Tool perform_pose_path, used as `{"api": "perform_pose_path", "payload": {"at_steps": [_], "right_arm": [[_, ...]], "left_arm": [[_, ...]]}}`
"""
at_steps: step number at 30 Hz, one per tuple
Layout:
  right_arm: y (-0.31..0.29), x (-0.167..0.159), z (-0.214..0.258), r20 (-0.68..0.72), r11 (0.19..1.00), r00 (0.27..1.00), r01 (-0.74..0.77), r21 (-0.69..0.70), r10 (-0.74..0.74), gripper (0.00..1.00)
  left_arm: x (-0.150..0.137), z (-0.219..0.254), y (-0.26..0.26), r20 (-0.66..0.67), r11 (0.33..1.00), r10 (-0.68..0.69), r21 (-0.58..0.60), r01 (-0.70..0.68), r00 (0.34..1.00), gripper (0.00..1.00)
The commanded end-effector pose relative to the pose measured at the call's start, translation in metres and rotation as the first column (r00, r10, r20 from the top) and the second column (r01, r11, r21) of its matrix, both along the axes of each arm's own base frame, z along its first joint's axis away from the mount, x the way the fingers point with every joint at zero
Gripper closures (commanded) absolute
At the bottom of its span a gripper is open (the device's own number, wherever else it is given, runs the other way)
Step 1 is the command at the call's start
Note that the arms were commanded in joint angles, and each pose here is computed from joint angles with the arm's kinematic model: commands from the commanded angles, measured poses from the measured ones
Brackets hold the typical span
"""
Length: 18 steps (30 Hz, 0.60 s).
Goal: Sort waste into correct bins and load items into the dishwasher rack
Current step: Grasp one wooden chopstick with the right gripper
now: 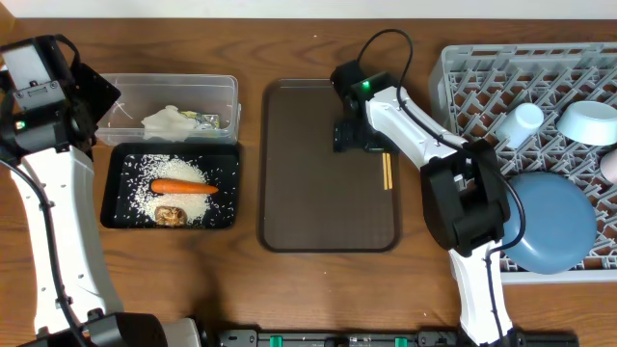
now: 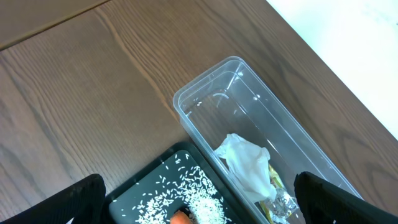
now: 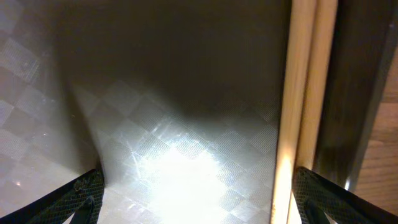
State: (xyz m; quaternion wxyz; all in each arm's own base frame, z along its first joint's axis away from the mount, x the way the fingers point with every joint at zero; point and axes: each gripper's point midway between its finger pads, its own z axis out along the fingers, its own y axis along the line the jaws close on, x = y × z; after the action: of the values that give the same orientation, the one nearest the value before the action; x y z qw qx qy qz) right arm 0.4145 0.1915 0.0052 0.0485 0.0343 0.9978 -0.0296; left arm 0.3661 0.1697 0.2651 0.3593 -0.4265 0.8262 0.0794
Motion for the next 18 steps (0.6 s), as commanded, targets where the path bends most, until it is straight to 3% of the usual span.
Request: {"api": "perform_pose_path", "payload": {"at_steps": [1, 10, 18], "right_arm": [[0.009, -0.008, -0.020, -0.056, 0.998, 0.997, -0.053, 0.020, 0.054, 0.08], [0.009, -0.012, -0.020, -0.070, 0.998, 0.996, -0.054, 0.021, 0.055, 0.09], [-0.004, -0.018, -0.022, -0.078, 0.997, 0.994, 0.071, -0.037, -0.074, 0.34]], "left_arm": [[-0.001, 0.001, 0.003, -0.012, 1.000, 0.001, 0.023, -0.001, 1.000, 0.02], [-0.001, 0.001, 0.004, -0.013, 1.000, 0.001, 0.023, -0.001, 1.000, 0.02], [-0.001, 0.001, 0.004, -0.012, 1.000, 0.002, 0.023, -0.001, 1.000, 0.02]]}}
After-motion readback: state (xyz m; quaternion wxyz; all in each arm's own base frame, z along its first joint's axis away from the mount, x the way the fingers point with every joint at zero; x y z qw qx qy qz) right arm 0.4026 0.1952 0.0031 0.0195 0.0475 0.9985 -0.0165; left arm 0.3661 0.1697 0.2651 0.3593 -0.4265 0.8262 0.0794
